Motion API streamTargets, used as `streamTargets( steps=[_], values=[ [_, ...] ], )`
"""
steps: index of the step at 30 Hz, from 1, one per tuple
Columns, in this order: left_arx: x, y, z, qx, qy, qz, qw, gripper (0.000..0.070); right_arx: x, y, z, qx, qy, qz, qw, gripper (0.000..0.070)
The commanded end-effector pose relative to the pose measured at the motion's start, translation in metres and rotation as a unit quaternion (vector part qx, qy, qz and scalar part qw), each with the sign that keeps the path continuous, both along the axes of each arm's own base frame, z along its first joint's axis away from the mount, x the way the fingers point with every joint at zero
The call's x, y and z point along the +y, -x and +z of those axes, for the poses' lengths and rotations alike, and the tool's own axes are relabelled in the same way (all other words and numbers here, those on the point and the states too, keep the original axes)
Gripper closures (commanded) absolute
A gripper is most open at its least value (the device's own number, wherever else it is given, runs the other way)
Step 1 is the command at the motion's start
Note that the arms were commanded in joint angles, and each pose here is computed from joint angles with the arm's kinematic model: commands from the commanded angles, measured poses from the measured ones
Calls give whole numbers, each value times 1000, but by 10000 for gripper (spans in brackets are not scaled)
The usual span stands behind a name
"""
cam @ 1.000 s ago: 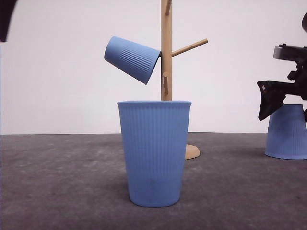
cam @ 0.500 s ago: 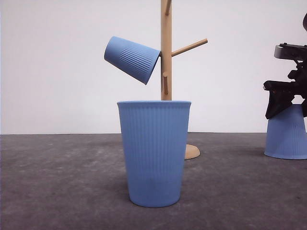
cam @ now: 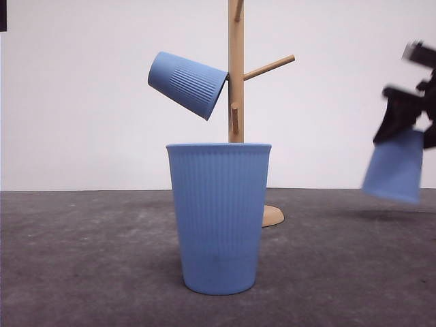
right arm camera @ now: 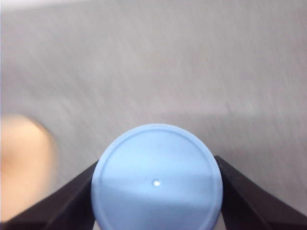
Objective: Place three cups
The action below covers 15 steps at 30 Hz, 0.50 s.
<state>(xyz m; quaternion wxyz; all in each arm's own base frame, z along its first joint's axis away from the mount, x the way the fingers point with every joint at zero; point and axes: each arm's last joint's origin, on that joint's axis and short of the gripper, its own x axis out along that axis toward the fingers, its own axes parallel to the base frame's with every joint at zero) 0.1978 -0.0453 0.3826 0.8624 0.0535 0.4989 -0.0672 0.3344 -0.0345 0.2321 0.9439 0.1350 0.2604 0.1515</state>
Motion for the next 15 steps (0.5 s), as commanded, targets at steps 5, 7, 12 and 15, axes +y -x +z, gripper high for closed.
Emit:
streamTargets(
  steps=[5, 7, 12, 15],
  values=[
    [-2, -5, 3, -16, 6, -1, 1000, 144, -22, -11, 42, -33, -132, 48, 990, 503],
    [-2, -5, 3, -17, 7, -1, 1000, 144, -25, -13, 57, -48, -157, 74, 984, 503],
    [-2, -6, 3, -19, 8, -2, 1000, 144, -25, -17, 88, -91, -212, 132, 964, 503],
    [-2, -6, 3, -19, 8, -2, 1000, 144, -19, -18, 100, -109, -240, 166, 950, 503]
  ],
)
